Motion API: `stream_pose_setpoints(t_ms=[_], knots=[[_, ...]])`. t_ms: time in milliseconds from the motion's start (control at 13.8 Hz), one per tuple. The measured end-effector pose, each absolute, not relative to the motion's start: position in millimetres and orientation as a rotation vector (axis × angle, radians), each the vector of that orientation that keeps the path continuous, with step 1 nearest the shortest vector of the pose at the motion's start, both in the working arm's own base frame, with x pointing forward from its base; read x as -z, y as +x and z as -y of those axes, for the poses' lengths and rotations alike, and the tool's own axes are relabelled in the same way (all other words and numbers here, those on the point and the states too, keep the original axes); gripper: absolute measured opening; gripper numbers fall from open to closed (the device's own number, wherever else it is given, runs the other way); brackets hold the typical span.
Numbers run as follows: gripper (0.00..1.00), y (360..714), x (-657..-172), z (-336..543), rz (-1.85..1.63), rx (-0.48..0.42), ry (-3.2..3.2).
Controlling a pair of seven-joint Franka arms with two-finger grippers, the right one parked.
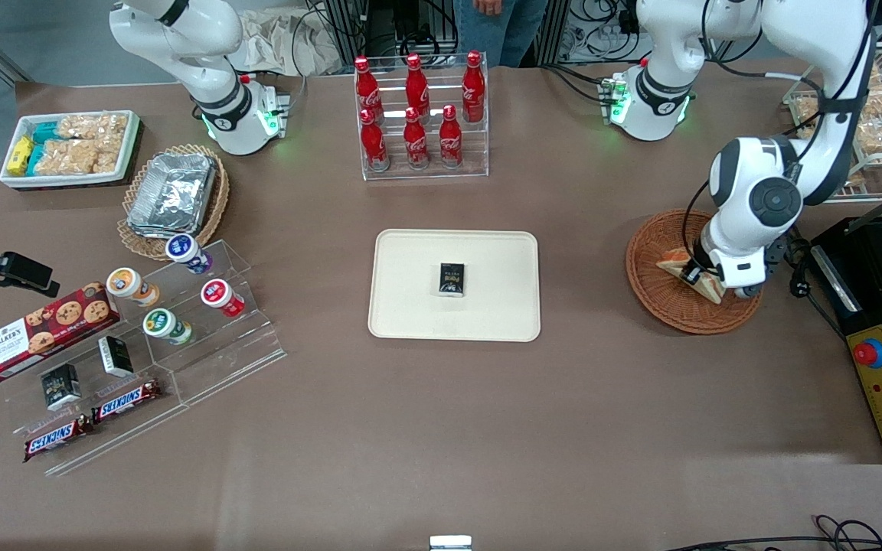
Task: Place sandwich from basket to tray
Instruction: 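Carry the sandwich with the left gripper over to the white tray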
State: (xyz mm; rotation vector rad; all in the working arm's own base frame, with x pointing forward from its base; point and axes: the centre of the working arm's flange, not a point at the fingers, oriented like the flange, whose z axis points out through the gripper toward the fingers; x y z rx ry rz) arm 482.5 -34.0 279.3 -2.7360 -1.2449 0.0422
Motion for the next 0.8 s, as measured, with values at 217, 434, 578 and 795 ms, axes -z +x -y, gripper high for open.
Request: stream_pose_setpoints(t_ms=[217,434,578,795], knots=[[0.34,493.5,-372.1,95.4,0.957,-0.037,-2.841],[0.21,485.4,-417.2,194.1,0.465,0.006,-3.059],[0.21,472.5,-407.7,242.1,0.277,-0.006,-3.159],[0.21,458.9,-358.1,296.6,0.112,-0.050,-3.202]])
